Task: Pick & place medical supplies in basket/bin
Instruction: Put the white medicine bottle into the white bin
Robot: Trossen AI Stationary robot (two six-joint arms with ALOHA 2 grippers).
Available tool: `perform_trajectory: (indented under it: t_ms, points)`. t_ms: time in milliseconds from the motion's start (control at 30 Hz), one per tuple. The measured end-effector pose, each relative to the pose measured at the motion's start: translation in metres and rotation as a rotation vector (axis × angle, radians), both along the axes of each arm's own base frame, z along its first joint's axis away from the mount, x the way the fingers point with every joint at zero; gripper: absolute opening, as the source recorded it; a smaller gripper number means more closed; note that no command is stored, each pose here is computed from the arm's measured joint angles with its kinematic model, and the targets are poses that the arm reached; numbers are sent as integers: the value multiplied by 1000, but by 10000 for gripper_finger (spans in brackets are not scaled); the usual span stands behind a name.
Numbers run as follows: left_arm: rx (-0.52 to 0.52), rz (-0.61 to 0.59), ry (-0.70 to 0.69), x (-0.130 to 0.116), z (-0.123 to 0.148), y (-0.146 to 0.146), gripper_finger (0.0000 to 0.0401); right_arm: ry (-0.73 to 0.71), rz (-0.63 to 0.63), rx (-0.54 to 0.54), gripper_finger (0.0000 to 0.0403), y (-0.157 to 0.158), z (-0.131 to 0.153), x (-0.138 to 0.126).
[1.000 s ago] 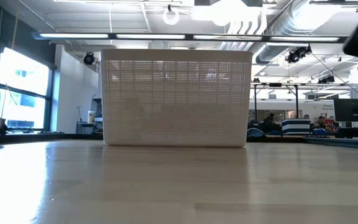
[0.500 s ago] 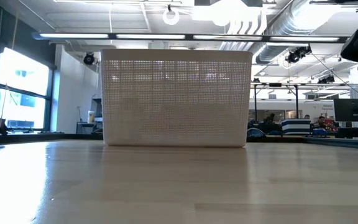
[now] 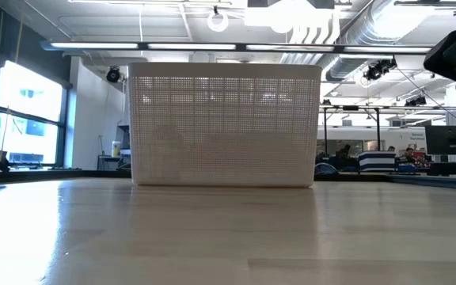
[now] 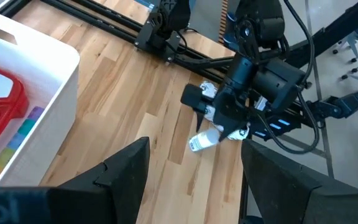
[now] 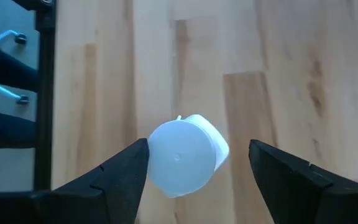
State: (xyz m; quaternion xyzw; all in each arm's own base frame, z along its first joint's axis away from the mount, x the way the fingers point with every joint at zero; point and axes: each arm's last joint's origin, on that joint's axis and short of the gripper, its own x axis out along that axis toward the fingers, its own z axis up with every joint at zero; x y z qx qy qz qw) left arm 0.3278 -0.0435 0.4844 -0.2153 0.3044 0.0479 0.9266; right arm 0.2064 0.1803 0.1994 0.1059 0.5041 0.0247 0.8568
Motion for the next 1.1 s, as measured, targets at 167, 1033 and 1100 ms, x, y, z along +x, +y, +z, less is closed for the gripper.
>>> perform_trajectory:
  t_ms: [167, 1033, 1100]
  points:
    - [8, 6, 0, 0, 0, 0, 285, 26, 49, 12, 291, 9, -11, 2]
    - [56, 25, -4, 0, 0, 2, 285, 189, -429, 156, 296, 13, -31, -2]
    - [62, 20, -5, 0, 0, 2, 285, 209, -442, 157, 296, 15, -38, 0]
